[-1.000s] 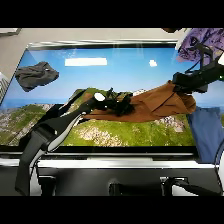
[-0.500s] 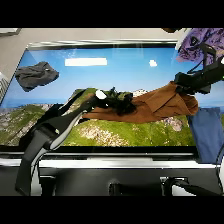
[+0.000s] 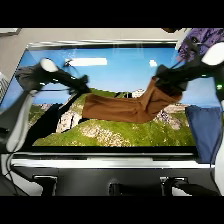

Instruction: Fold the clothes and pants, and hang the long-sleeved shirts on hangers.

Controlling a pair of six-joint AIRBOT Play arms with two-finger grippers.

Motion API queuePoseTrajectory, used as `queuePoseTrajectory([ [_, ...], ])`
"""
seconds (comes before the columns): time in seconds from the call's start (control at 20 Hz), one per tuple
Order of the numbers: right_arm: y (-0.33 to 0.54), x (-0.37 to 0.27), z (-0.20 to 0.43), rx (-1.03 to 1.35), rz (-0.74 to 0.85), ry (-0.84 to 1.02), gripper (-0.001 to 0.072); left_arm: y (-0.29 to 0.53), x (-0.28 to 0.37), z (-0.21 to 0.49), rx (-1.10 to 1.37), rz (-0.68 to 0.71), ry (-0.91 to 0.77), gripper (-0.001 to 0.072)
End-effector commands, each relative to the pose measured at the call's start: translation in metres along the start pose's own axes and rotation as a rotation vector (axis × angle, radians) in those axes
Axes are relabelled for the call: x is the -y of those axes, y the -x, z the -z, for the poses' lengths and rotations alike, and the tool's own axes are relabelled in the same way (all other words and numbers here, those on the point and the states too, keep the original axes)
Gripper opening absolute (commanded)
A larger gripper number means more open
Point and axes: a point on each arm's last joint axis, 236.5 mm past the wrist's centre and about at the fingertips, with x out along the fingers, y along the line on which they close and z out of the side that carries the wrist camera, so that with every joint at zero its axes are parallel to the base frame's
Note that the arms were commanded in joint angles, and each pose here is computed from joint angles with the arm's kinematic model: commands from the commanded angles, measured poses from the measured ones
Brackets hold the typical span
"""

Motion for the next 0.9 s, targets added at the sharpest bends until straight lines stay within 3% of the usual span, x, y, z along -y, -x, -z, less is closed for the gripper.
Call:
queuePoseTrajectory([
  [0.0,-0.034,-0.064,0.017,-0.002,-0.094,-0.019,0.0029,0.096,-0.083,-0.007,0.079,-0.215,0.038,0.0020],
  [0.35,-0.132,-0.152,0.063,-0.068,-0.219,-0.024,0.0028,0.183,-0.144,-0.012,0.217,-0.308,0.128,0.0020],
  [0.85,-0.216,-0.170,0.072,-0.096,-0.296,-0.142,0.0030,0.191,-0.154,-0.016,0.243,-0.311,0.152,0.0020],
])
